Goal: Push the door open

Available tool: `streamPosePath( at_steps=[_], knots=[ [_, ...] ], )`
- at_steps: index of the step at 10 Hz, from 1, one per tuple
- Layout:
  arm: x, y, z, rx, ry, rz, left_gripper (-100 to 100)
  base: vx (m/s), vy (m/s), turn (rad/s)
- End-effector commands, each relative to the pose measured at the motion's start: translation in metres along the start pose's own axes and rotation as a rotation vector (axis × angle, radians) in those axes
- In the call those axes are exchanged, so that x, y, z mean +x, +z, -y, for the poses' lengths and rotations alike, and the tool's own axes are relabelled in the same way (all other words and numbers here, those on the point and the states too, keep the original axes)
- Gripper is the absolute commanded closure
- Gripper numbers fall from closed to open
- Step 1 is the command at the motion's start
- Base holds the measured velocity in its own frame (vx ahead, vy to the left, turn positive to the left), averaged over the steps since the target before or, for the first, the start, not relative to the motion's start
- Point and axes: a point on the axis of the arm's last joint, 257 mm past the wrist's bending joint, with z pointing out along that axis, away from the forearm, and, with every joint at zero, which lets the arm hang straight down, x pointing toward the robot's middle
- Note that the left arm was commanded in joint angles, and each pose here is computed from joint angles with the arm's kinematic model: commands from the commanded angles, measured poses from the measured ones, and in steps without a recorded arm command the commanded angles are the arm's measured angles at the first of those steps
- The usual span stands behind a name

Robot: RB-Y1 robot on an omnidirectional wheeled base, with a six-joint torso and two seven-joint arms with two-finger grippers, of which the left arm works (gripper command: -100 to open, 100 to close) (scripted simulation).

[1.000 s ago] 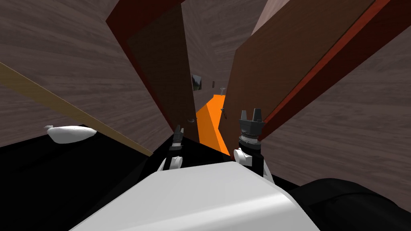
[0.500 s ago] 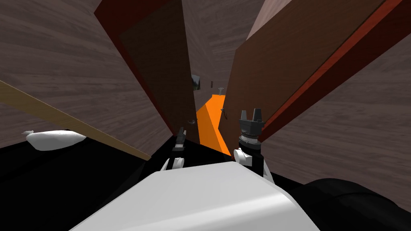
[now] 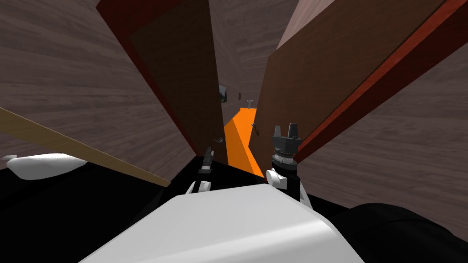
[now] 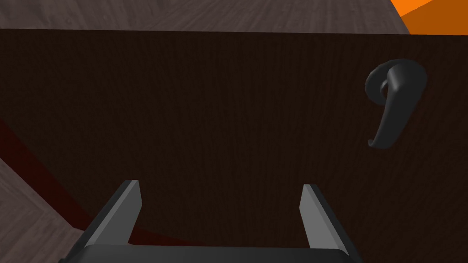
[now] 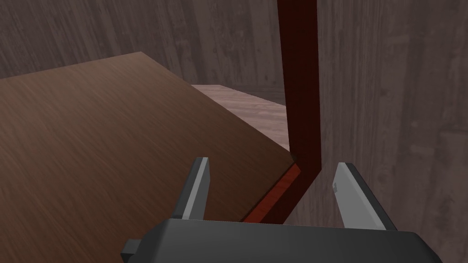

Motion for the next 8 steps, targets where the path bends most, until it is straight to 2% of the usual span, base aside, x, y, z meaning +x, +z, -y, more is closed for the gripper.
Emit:
streamPosePath(
  at_steps=[1, 7, 8],
  knots=[
    [0.006, -0.0021, -0.015, -0.027, -0.007, -0.013, -100, 0.062, 0.078, -0.091],
    [0.029, -0.0201, -0.069, -0.129, -0.030, -0.060, -100, 0.074, 0.115, -0.091],
    [0.029, -0.0210, -0.071, -0.132, -0.030, -0.060, -100, 0.050, 0.075, -0.028]
  ],
)
